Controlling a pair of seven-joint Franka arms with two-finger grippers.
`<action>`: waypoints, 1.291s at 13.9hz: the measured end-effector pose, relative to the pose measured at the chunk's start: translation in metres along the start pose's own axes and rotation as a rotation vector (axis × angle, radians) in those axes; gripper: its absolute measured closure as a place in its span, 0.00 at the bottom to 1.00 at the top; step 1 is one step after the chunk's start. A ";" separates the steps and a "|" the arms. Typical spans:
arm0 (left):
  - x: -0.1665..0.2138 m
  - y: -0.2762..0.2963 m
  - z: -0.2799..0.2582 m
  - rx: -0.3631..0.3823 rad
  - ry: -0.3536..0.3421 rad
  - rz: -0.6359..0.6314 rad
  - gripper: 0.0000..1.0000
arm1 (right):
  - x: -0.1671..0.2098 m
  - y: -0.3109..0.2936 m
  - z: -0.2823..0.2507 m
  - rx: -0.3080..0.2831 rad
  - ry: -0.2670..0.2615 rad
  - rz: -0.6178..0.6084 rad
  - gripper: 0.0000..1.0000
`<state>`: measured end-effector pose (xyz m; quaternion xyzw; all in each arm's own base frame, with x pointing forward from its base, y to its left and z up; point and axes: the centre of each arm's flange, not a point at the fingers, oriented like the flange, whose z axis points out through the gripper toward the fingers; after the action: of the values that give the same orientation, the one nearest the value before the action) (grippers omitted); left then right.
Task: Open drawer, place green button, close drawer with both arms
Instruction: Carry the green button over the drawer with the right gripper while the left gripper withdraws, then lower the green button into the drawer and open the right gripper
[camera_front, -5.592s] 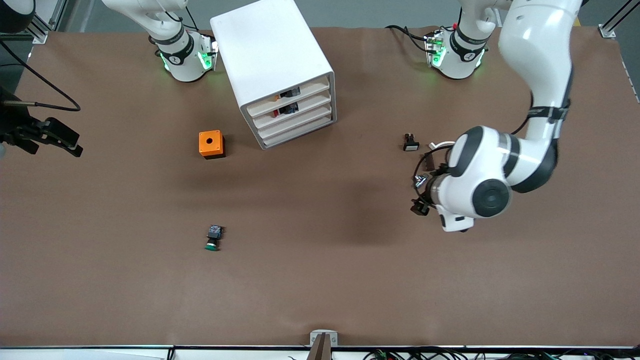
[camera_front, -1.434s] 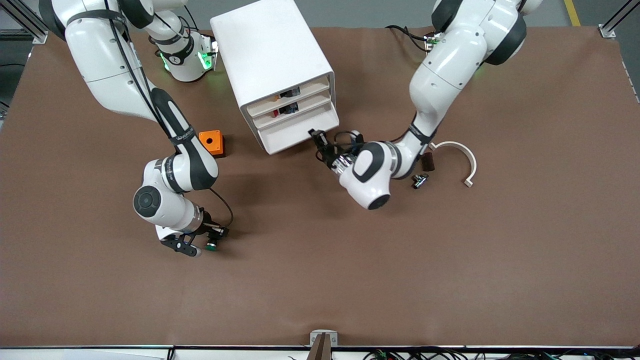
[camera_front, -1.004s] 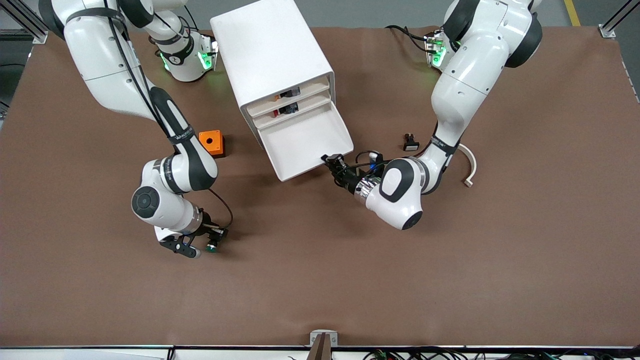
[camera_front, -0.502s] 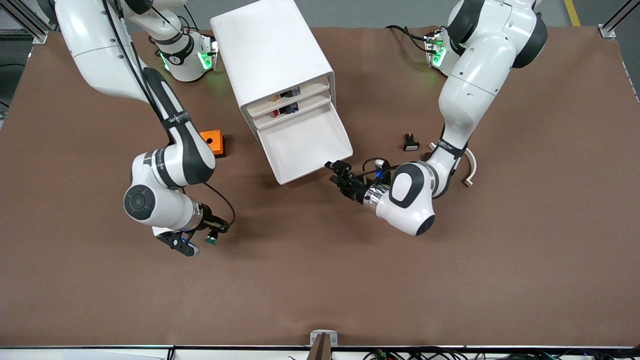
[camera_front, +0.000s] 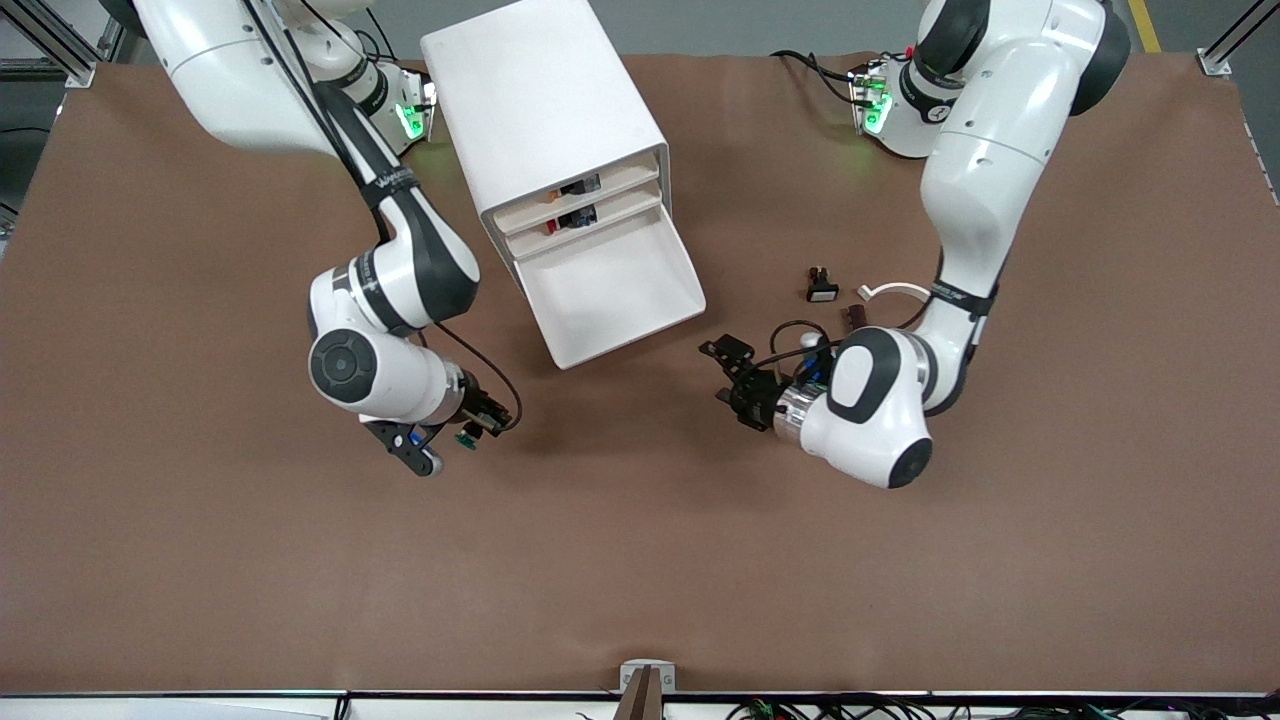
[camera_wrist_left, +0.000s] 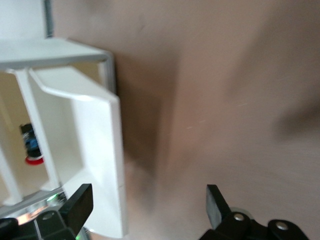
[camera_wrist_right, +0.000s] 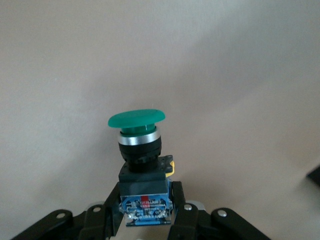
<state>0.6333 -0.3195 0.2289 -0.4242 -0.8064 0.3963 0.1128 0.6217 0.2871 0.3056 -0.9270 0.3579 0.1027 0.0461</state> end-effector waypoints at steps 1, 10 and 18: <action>0.005 0.003 -0.021 -0.038 0.001 0.003 0.00 | -0.015 -0.005 -0.004 -0.004 -0.003 0.033 0.58; 0.015 -0.064 -0.160 -0.453 0.170 0.212 0.00 | -0.192 -0.040 0.015 -0.038 0.053 0.247 0.58; 0.053 -0.081 -0.222 -0.435 0.329 0.643 0.00 | -0.244 -0.033 0.078 0.049 0.123 0.350 0.58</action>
<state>0.6673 -0.1842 0.4268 -0.7258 -0.6691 0.1587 0.0181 0.4554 0.4831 0.2846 -0.8538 0.5180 0.0433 0.0280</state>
